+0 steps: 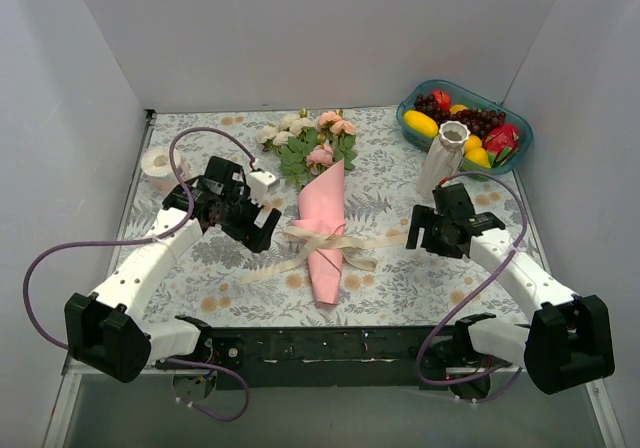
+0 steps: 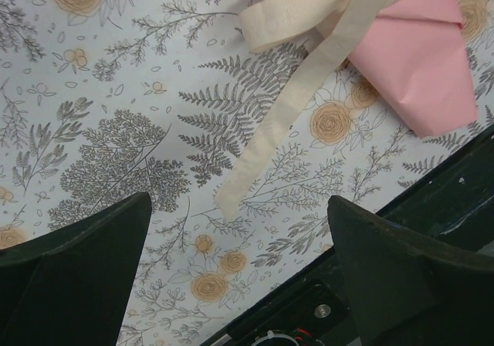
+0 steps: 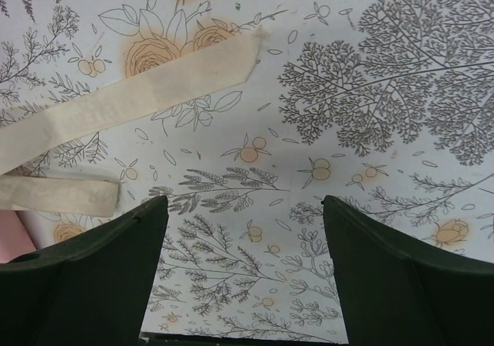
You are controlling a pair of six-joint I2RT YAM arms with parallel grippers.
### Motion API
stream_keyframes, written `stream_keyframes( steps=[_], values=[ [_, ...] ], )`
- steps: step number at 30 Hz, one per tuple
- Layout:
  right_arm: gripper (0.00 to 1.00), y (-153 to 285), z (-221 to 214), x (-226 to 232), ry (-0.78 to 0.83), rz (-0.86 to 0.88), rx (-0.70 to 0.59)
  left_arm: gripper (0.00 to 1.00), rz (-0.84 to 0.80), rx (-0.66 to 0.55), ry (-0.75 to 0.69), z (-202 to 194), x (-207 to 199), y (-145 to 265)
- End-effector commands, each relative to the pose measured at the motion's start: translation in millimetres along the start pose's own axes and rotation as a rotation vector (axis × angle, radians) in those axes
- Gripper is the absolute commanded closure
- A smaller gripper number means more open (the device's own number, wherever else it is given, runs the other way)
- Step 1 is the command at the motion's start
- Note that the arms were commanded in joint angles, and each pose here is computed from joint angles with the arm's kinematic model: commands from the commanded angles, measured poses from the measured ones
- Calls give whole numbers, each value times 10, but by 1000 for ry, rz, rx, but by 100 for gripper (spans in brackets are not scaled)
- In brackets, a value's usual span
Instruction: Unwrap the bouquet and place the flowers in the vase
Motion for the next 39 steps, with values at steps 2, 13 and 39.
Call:
stream_keyframes(
  steps=[2,13,39],
  values=[
    [12,-182,42,172,9,-32,-23,2,34,52,-97,-126,-67,-174],
    [17,-352,229,414,-121,-68,-127,2,57,100,-214,-360,-175,-606],
    [23,-349,225,578,-134,-55,-192,2,-180,-93,-380,-152,-527,-1282]
  ],
)
Point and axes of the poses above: each gripper's point midway between its finger pads, its own y axis back along the fingers, its own x axis along the line the jaws close on, z = x × y, the point moved 7 cm from there along y, back along the fingers, and after that the axes turned 3 degrees about -y, right-handed, at the moved point
